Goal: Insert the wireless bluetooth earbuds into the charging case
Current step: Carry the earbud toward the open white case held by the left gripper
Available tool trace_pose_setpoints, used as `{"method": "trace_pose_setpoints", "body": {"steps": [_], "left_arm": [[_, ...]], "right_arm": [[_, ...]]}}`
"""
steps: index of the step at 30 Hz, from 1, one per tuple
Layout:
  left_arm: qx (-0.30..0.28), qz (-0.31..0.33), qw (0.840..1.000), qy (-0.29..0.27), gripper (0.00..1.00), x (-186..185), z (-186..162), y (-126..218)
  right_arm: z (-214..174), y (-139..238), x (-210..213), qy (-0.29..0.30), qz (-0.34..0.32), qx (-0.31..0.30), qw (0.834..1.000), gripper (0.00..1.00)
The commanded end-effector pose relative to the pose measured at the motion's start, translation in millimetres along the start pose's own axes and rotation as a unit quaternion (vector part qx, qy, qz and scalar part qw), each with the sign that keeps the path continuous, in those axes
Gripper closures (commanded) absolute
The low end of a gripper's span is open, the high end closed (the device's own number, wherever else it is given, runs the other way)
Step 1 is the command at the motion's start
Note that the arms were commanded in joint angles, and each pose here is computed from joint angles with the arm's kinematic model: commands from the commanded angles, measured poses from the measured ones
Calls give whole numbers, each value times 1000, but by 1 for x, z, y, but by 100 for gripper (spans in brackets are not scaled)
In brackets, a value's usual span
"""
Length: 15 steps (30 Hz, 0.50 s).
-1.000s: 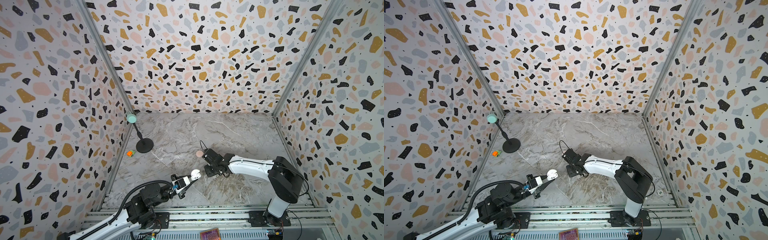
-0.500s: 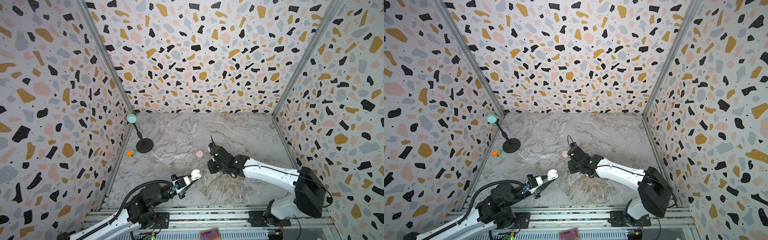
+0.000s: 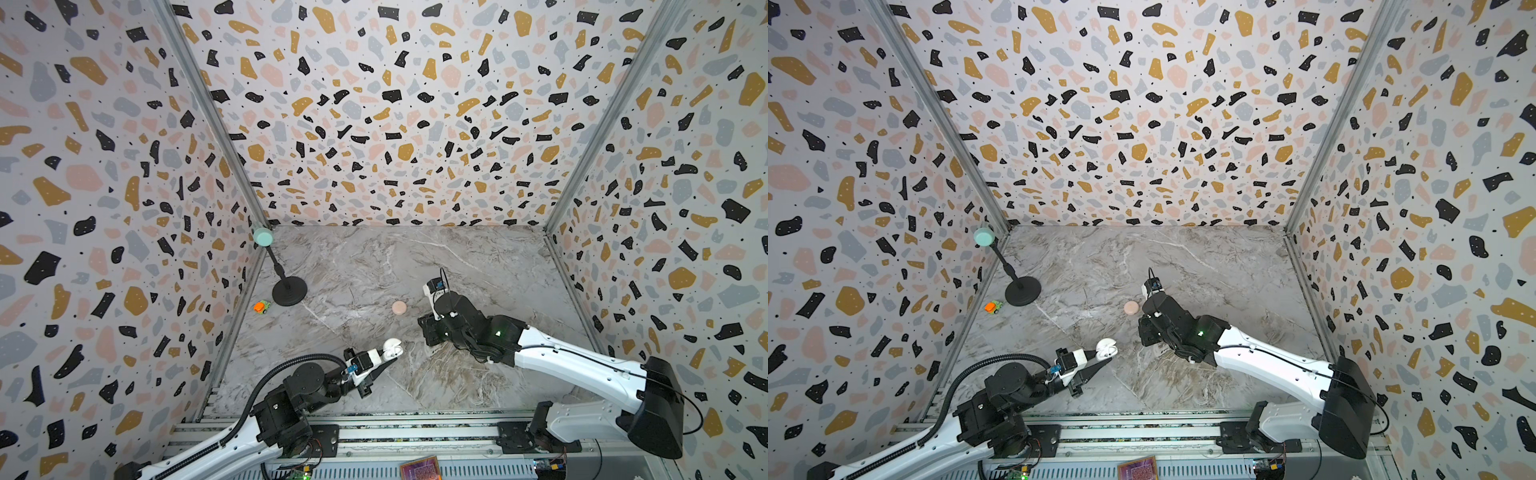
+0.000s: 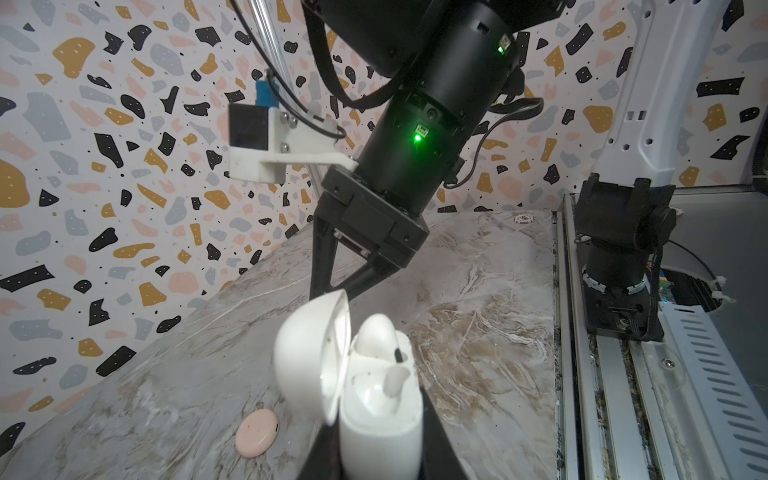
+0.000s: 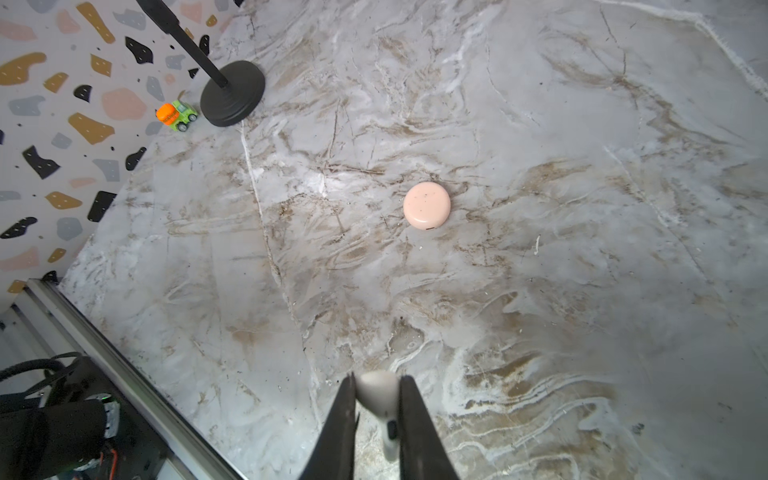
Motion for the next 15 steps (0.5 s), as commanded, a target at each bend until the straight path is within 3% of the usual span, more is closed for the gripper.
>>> {"method": "trace_pose_setpoints", "body": {"steps": [1, 15], "left_arm": [[-31, 13, 999, 20, 100, 3, 8, -1], [-25, 35, 998, 46, 100, 7, 6, -3]], "right_arm": [[17, 28, 10, -5, 7, -41, 999, 85], [28, 73, 45, 6, 82, -90, 993, 84]]}}
Point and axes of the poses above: each gripper's point midway between its finger pads, its own y axis back along the fingers, its own x axis along the line the jaws close on, z = x × y, the point moved 8 cm from there along y, back along the fingers, and after that the axes turned 5 degrees about -y, right-handed, at the moved point
